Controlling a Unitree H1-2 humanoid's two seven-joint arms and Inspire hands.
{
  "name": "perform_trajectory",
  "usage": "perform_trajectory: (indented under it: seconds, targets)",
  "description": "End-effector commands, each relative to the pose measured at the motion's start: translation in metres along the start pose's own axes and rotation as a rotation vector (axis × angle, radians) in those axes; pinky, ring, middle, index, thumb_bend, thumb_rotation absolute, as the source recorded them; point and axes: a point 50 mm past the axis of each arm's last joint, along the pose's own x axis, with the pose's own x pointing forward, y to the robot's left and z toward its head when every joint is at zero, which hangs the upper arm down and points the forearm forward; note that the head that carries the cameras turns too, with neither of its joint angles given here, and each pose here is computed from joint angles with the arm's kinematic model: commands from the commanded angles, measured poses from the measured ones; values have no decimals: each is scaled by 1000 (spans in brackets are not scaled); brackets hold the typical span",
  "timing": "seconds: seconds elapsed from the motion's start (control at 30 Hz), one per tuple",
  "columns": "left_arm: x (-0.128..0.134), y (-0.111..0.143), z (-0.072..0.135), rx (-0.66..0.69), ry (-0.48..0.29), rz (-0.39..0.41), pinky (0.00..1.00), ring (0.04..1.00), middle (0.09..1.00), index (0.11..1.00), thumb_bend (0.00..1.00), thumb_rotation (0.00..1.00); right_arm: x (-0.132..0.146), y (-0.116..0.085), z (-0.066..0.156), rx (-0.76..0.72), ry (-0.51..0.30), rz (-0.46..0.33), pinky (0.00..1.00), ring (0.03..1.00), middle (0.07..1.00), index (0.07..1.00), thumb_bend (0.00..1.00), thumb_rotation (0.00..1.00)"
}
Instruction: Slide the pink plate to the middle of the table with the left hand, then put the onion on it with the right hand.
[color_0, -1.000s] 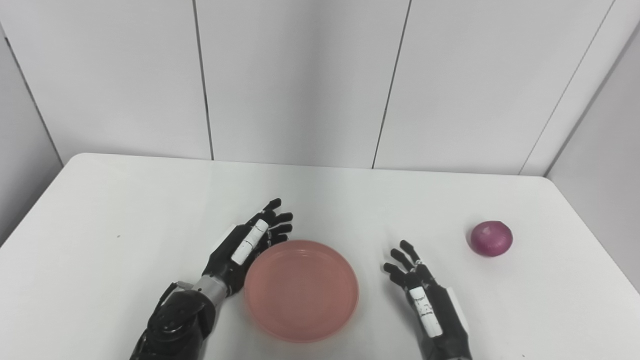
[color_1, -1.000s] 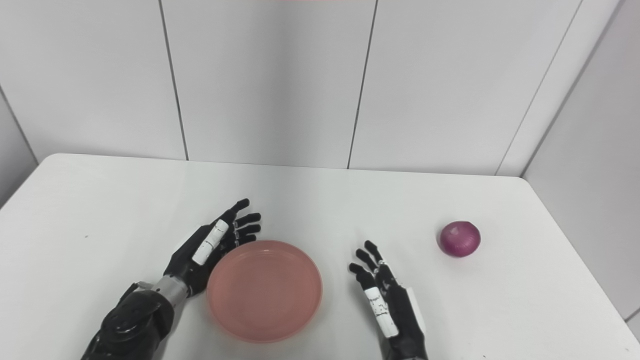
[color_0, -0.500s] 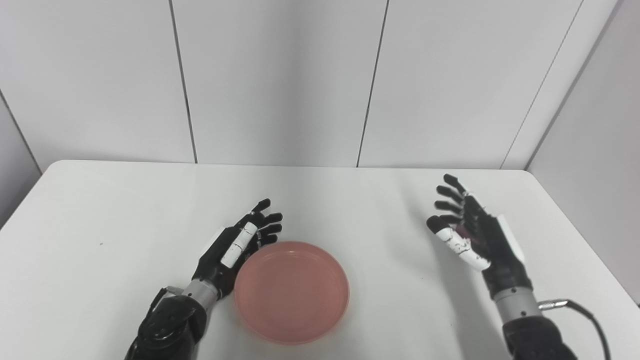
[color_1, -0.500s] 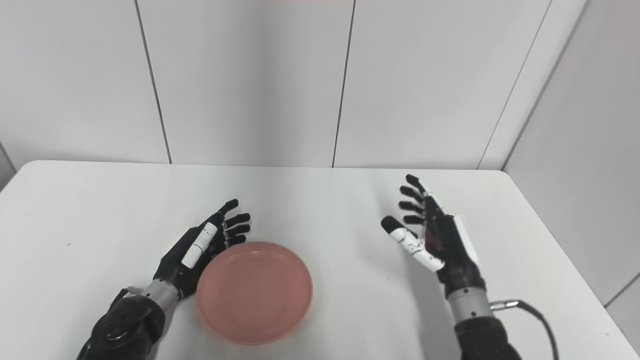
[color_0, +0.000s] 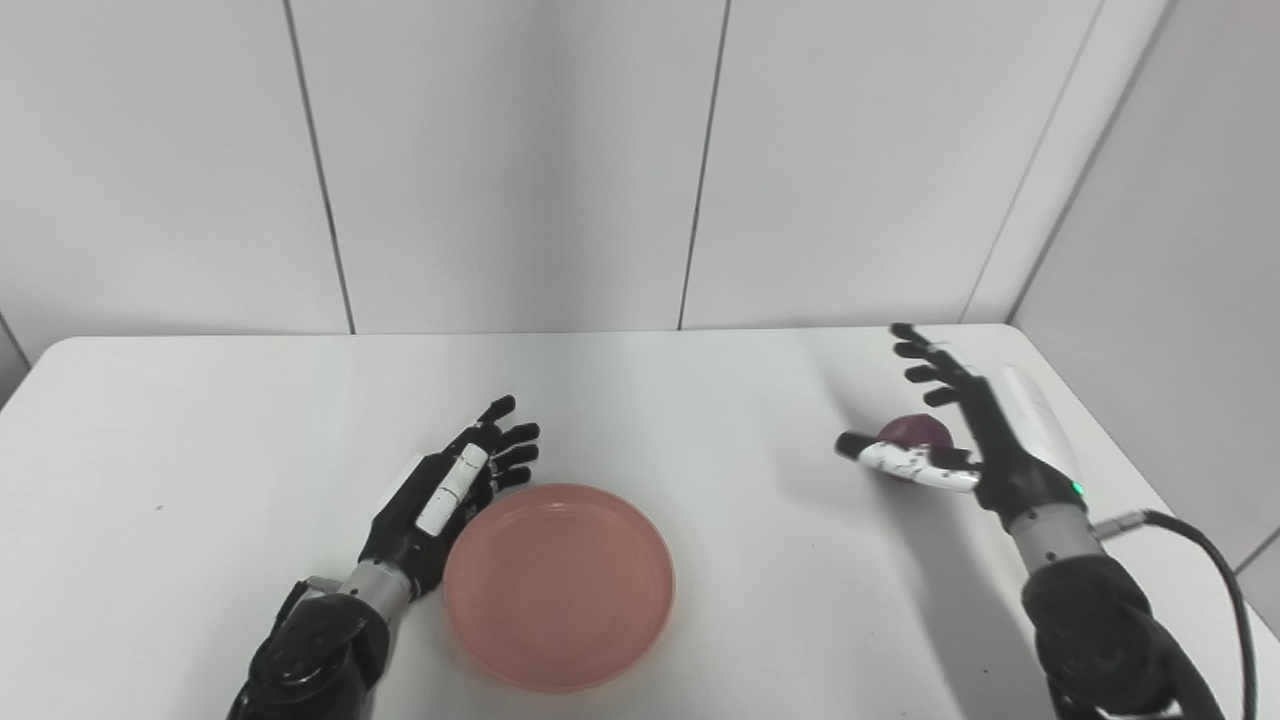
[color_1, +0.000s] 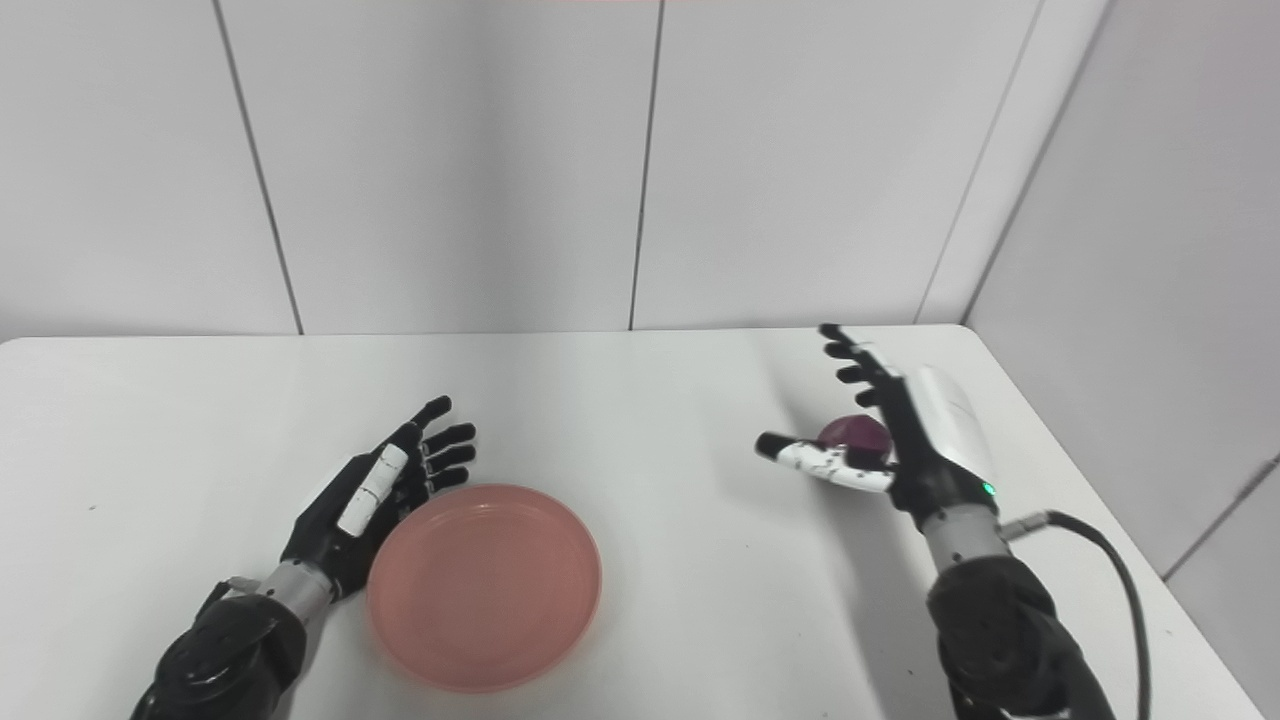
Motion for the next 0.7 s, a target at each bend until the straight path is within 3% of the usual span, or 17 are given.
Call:
perform_trajectory:
  seconds: [0.0,0.2,0.43,0.67]
  targets:
    - [-8,-4,-31,-43,123,-12,877,865,859,931,882,797,16,-22,5,-101,-19,-51,625,770,831,861,979,437]
    - [-8,-3,-31,-41,124,-10,869,865,857,926,886,795,40,-32,4,-226,18,21,631,780,833,825,1000,330]
    - [-9,-4,-32,-41,124,-14,869,870,862,930,883,794,66,-37,-2,-302,80,116,598,791,849,810,1000,137]
    - [-9,-4,-32,-39,128,-8,866,866,857,923,882,795,85,-40,-1,-429,92,182,558,774,848,808,1000,96]
